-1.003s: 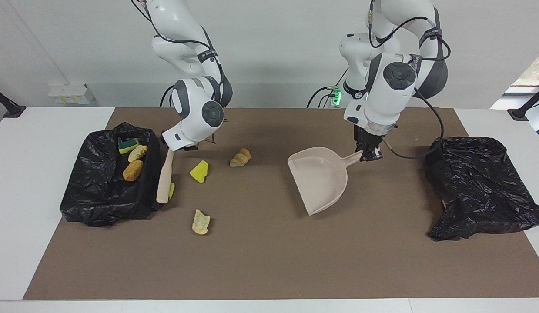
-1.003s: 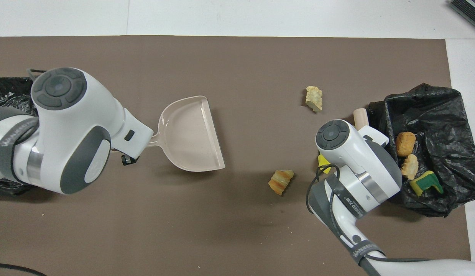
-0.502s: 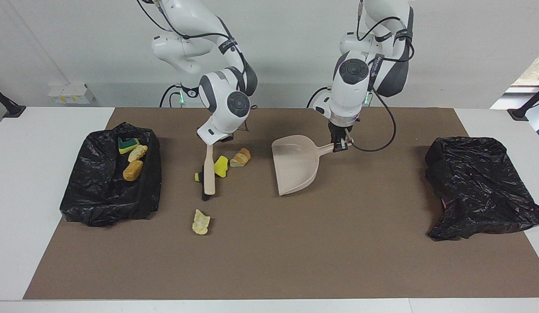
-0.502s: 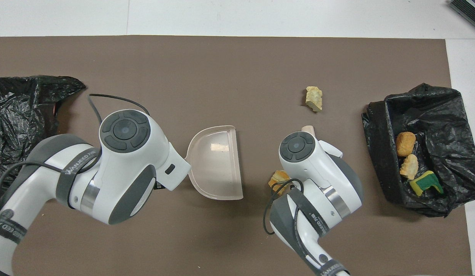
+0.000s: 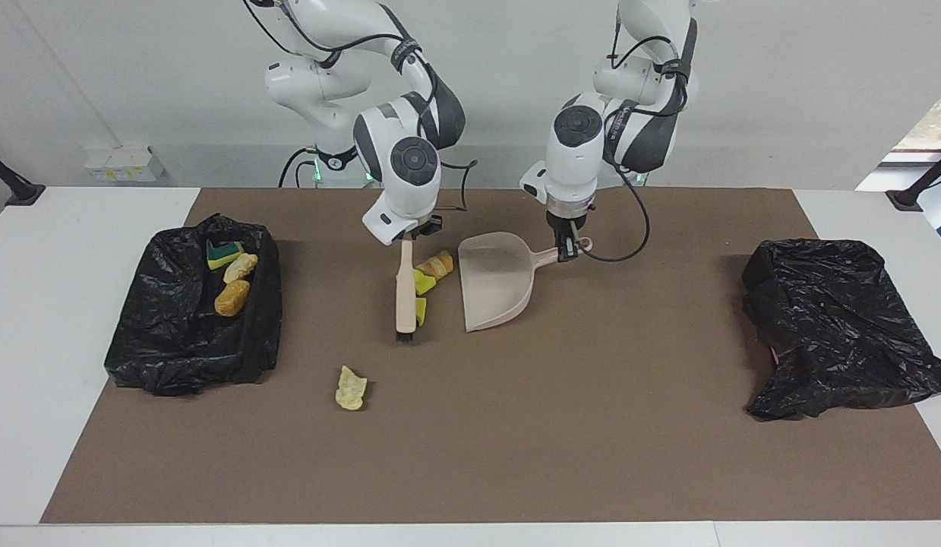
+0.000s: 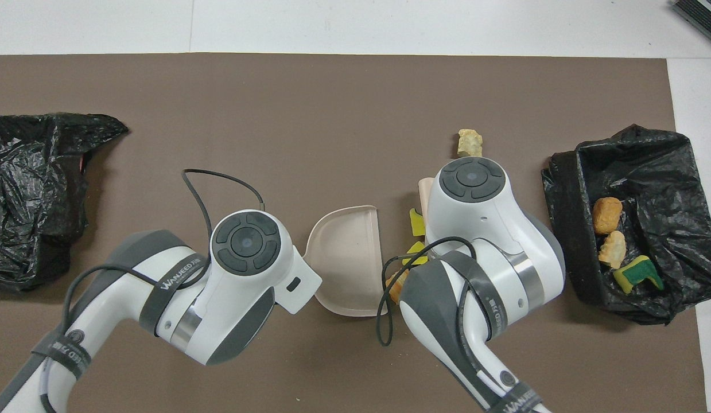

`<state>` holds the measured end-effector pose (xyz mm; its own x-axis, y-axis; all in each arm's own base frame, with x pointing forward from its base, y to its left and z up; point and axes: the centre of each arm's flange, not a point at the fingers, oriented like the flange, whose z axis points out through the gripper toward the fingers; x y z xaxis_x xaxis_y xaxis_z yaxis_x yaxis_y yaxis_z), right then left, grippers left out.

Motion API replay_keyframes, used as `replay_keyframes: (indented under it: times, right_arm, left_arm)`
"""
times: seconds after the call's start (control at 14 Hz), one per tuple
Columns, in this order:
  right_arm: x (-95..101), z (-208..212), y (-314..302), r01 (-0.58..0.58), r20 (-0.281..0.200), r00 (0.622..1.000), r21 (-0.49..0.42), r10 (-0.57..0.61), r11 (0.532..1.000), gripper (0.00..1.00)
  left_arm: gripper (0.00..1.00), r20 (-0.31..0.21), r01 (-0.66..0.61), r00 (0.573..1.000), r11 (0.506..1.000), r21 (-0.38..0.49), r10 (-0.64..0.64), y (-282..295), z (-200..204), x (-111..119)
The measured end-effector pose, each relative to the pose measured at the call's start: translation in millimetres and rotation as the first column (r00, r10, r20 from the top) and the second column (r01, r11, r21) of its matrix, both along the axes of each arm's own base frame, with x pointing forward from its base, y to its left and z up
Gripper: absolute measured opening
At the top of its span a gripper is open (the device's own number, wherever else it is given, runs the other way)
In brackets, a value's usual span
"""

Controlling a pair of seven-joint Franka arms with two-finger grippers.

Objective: Sweep and dump trash in bin

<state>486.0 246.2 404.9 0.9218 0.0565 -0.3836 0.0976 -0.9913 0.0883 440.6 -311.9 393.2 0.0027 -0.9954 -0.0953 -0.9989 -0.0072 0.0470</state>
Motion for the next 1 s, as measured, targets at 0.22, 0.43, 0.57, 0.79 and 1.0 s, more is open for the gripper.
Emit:
replay_keyframes:
  times: [0.22,0.43,0.57,0.79,1.0]
  right_arm:
    - [2.4,1,-3,-0.117,-0.012,0.993,0.053,0.118,0.992,0.26]
    - [7.9,1,-16,-0.184,-0.022,0.982,0.091,0.187,0.979,0.26]
    - [6.8,5,-18,-0.187,-0.025,0.981,0.09,0.19,0.978,0.26]
    - [2.8,11,-33,-0.194,-0.014,0.981,0.045,0.195,0.98,0.26]
    - [-3.9,-3,-60,-0.172,-0.002,0.985,0.024,0.172,0.985,0.26]
  left_arm:
    - [0.32,0.011,-0.006,1.0,1.0,-0.008,0.007,-1,-10,-4]
    - [0.32,0.012,-0.015,1.0,1.0,-0.009,0.015,0,-10,-4]
    - [0.32,0.012,-0.017,1.0,1.0,-0.008,0.017,0,-11,-4]
    - [0.32,0.012,-0.019,1.0,1.0,-0.008,0.019,0,-11,-4]
    - [0.32,0.013,-0.026,1.0,1.0,-0.008,0.026,0,-11,-4]
